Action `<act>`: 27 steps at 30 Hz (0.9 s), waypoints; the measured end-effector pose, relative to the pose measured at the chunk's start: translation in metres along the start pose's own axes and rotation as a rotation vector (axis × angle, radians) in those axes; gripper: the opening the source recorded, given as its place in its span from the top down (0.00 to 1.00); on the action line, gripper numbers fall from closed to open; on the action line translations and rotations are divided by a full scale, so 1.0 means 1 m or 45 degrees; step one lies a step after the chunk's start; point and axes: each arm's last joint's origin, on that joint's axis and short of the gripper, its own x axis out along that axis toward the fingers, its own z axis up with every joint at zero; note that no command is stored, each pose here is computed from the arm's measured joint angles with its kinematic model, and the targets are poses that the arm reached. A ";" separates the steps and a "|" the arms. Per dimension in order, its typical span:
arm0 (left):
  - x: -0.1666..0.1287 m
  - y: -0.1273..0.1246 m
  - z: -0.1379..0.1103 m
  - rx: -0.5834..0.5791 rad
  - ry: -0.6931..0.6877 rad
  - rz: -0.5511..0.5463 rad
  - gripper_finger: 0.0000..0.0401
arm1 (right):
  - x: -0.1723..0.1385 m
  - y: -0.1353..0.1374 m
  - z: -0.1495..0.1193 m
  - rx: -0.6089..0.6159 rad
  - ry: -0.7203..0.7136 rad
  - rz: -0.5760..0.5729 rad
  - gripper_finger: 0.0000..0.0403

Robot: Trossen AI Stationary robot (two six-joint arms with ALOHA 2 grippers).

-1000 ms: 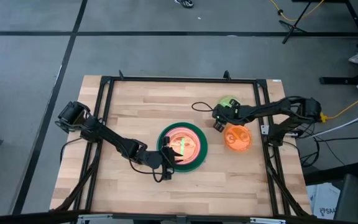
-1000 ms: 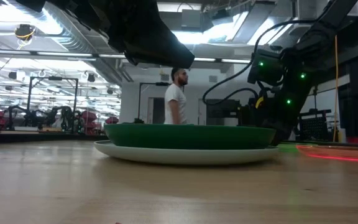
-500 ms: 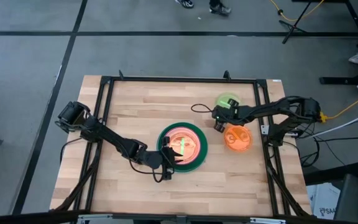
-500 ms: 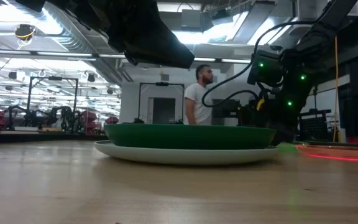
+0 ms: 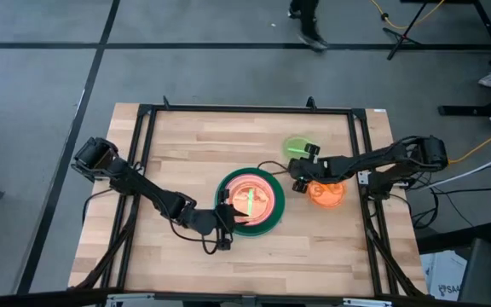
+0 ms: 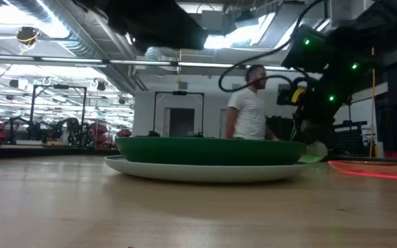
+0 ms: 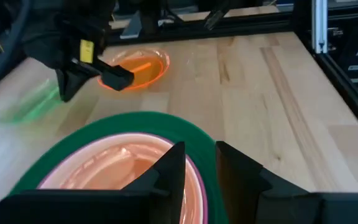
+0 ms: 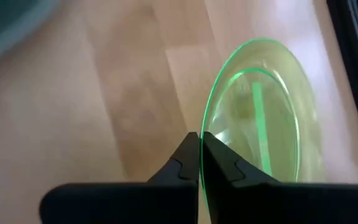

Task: Stack plastic plates
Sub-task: Stack the light green plate on top of the light green plate

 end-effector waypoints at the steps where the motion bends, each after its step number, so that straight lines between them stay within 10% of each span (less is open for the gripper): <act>1: -0.001 -0.001 0.000 0.016 -0.005 0.009 0.79 | -0.003 0.002 0.001 -0.014 -0.015 0.007 1.00; 27: -0.007 -0.005 0.001 0.074 -0.032 0.126 0.79 | -0.069 0.062 0.026 -0.556 -0.510 0.264 0.99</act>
